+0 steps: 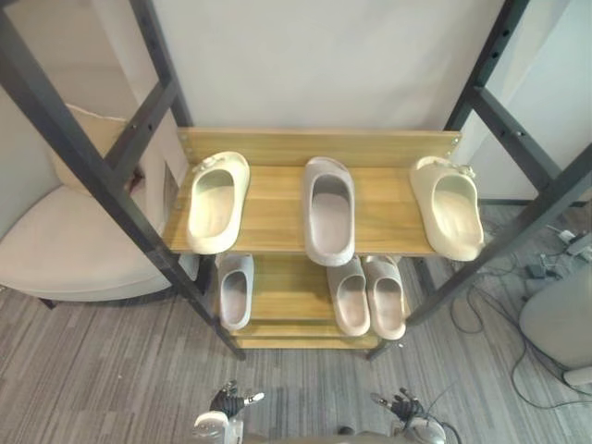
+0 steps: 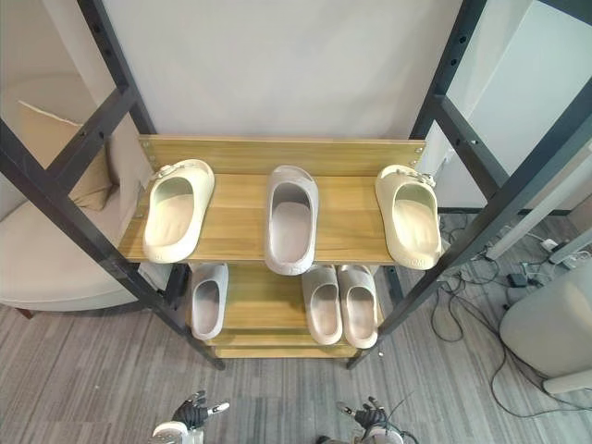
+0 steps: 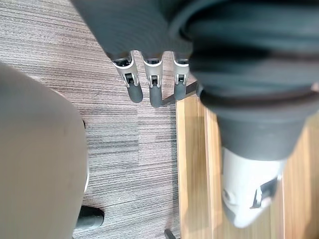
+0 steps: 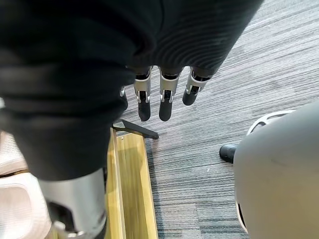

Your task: Organize the slippers on the shoe rack

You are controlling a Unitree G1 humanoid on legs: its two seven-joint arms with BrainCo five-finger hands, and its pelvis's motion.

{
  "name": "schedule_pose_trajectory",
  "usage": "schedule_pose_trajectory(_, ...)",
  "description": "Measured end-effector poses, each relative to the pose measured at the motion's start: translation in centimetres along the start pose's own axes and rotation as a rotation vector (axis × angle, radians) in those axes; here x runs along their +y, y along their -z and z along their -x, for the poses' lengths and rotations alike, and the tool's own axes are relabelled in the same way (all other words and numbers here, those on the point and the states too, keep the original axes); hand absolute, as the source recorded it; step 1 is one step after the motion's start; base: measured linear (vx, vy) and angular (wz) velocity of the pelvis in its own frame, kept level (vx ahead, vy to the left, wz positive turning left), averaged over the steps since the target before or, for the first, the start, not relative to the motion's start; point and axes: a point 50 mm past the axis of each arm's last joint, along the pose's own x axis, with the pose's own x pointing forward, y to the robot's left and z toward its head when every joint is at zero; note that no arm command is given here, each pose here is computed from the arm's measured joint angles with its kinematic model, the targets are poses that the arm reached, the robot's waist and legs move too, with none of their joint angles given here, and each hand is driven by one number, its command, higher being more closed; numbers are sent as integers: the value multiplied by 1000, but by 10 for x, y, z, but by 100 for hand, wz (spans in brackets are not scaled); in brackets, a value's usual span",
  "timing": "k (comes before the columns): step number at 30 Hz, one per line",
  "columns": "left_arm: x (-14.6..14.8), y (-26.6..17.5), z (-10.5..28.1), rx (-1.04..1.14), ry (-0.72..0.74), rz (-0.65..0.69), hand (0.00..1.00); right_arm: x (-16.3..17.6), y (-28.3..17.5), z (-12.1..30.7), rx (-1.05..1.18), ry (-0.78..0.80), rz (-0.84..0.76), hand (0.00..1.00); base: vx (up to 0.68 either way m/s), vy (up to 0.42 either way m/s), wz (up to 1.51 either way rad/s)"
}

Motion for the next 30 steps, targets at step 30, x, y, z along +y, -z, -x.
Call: schedule_pose_trajectory(30, 2, -1, 2, -52, -29, -32, 0, 30, -189, 151, -1262, -5, 204, 0, -55, 9, -11)
